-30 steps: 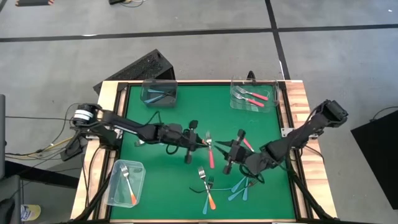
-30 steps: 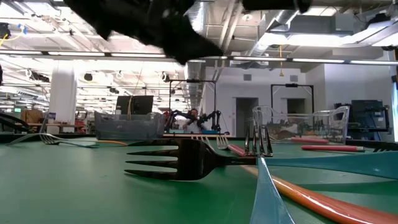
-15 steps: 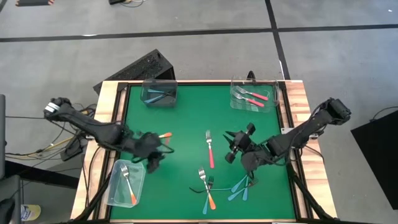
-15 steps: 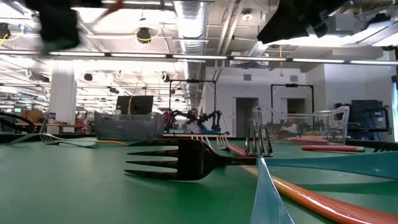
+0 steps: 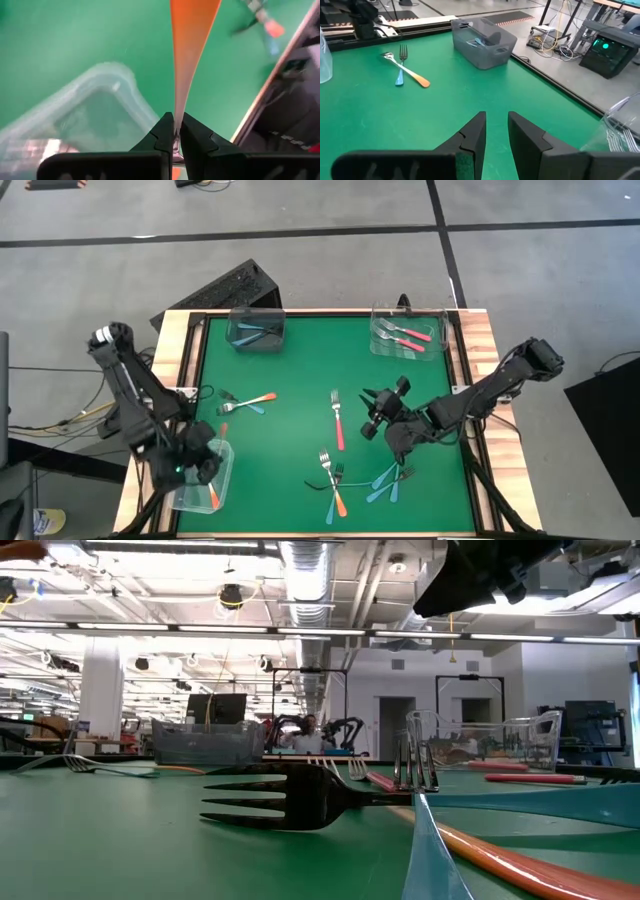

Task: Sort silverware by color (type)
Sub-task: Put the orange fork into the white bin

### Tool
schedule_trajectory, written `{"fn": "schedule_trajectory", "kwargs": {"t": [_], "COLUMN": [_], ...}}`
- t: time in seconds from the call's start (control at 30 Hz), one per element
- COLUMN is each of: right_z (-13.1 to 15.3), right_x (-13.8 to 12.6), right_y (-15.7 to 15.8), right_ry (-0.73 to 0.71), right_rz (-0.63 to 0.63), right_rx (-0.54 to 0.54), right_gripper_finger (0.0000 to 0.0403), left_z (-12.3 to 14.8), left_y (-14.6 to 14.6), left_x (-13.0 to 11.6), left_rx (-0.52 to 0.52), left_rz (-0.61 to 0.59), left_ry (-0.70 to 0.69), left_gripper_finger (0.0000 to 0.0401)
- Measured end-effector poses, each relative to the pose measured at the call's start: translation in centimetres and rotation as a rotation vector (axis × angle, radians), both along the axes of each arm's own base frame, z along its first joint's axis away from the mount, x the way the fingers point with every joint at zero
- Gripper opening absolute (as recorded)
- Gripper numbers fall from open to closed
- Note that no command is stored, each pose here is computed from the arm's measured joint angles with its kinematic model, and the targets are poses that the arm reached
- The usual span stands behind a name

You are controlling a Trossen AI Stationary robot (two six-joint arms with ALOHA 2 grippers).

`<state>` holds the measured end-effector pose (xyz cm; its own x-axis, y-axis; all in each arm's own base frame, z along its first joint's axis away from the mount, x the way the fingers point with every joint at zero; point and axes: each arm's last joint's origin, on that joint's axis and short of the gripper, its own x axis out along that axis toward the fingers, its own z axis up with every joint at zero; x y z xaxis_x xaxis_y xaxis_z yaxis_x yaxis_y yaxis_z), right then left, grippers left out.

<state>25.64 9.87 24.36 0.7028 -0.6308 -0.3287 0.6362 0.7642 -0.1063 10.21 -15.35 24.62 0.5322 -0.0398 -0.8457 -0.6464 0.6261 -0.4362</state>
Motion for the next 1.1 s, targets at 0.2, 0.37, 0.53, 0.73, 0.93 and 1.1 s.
{"fn": "schedule_trajectory", "kwargs": {"t": [0.2, 0.37, 0.53, 0.73, 0.93, 1.1], "right_z": [0.0, 0.0, -0.1, -0.2, -0.2, -0.2], "right_x": [0.1, 0.4, 0.7, 0.8, 0.8, 0.8], "right_y": [-0.4, -1.0, -1.5, -1.8, -1.8, -1.7], "right_ry": [0.0, 0.004, 0.019, 0.029, 0.029, 0.029], "right_rz": [-0.015, -0.027, -0.014, -0.001, 0.0, 0.003], "right_rx": [0.0, 0.012, 0.044, 0.066, 0.066, 0.066], "right_gripper_finger": [0.0108, 0.0108, 0.0108, 0.0108, 0.0108, 0.0108], "left_z": [-1.7, -2.2, -2.5, -2.8, -3.0, -3.1], "left_y": [-1.5, -2.0, -2.3, -2.6, -2.3, -1.8], "left_x": [-1.4, -1.3, -1.3, -1.1, -0.3, 0.5], "left_rx": [-0.039, -0.038, -0.045, -0.083, -0.059, -0.014], "left_rz": [0.079, 0.085, 0.084, 0.088, 0.093, 0.069], "left_ry": [0.188, 0.23, 0.252, 0.338, 0.347, 0.321], "left_gripper_finger": [0.0011, 0.0011, 0.0012, 0.0012, 0.0031, 0.0086]}}
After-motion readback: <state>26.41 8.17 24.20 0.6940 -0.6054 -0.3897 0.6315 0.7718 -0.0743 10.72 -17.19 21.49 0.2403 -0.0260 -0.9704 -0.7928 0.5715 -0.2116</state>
